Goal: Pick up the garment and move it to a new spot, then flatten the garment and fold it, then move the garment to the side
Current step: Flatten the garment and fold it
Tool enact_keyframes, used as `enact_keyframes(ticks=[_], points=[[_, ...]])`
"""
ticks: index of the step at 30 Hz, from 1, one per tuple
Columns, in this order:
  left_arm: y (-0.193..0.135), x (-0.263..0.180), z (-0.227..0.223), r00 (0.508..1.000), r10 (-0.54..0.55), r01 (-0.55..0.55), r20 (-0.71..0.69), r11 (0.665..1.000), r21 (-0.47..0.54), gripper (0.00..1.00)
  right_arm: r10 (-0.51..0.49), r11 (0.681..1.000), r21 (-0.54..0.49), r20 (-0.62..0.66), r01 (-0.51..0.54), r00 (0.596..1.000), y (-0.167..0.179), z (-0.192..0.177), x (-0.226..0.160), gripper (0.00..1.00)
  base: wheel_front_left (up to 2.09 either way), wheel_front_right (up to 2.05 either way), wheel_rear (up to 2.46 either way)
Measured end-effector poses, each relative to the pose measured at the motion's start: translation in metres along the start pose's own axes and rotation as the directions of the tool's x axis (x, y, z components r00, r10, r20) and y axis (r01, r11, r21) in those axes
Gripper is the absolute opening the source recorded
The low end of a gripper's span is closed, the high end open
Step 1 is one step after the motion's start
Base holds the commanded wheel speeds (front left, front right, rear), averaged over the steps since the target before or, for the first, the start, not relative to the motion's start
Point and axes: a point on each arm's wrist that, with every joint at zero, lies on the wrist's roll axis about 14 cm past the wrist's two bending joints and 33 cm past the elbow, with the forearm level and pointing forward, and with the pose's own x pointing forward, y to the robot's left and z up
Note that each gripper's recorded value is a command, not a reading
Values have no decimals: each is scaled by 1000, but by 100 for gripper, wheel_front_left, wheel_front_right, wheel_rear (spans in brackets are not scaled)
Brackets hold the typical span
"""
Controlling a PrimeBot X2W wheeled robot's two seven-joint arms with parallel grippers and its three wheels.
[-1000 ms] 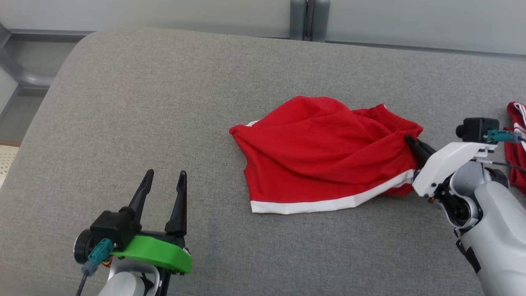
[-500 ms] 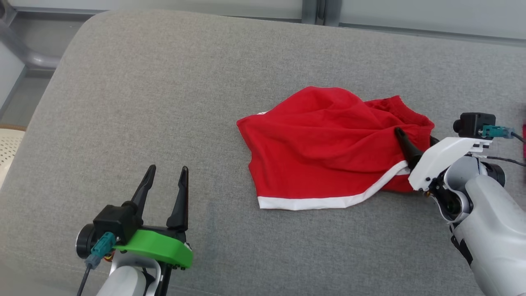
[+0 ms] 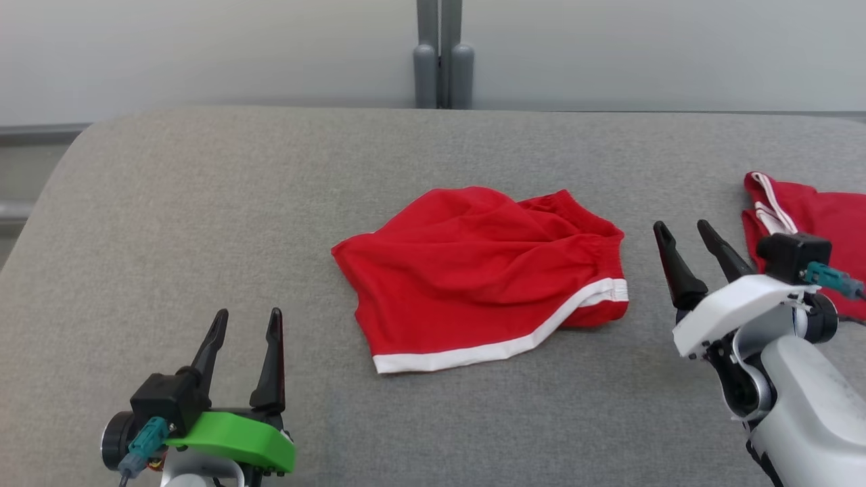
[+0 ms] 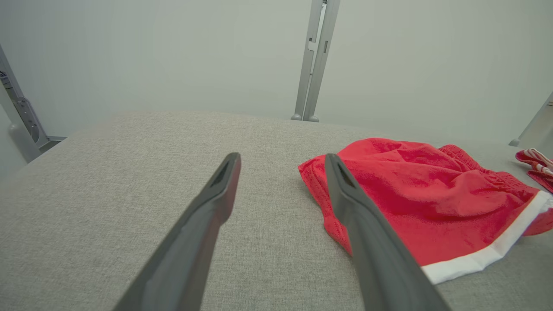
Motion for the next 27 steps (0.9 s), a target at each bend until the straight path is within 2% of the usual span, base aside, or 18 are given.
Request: enact_keyframes(ticks=[4,9,15,27], points=[[-15,1,5,999,-44,45,17,999,-6,100,-32,999,-15,77,33,996,-8,12,-33,100,0,0,0],[-32,3,11,995,-87,88,40,996,-15,100,-93,996,13,162,92,982,-17,19,-72,100,0,0,0],[-40,0,14,993,-107,108,52,994,-20,100,-149,989,52,196,142,969,-18,13,-103,100,0,0,0],[-40,-4,12,993,-109,110,52,994,-19,100,-141,990,21,218,139,966,-11,16,-110,100,0,0,0]])
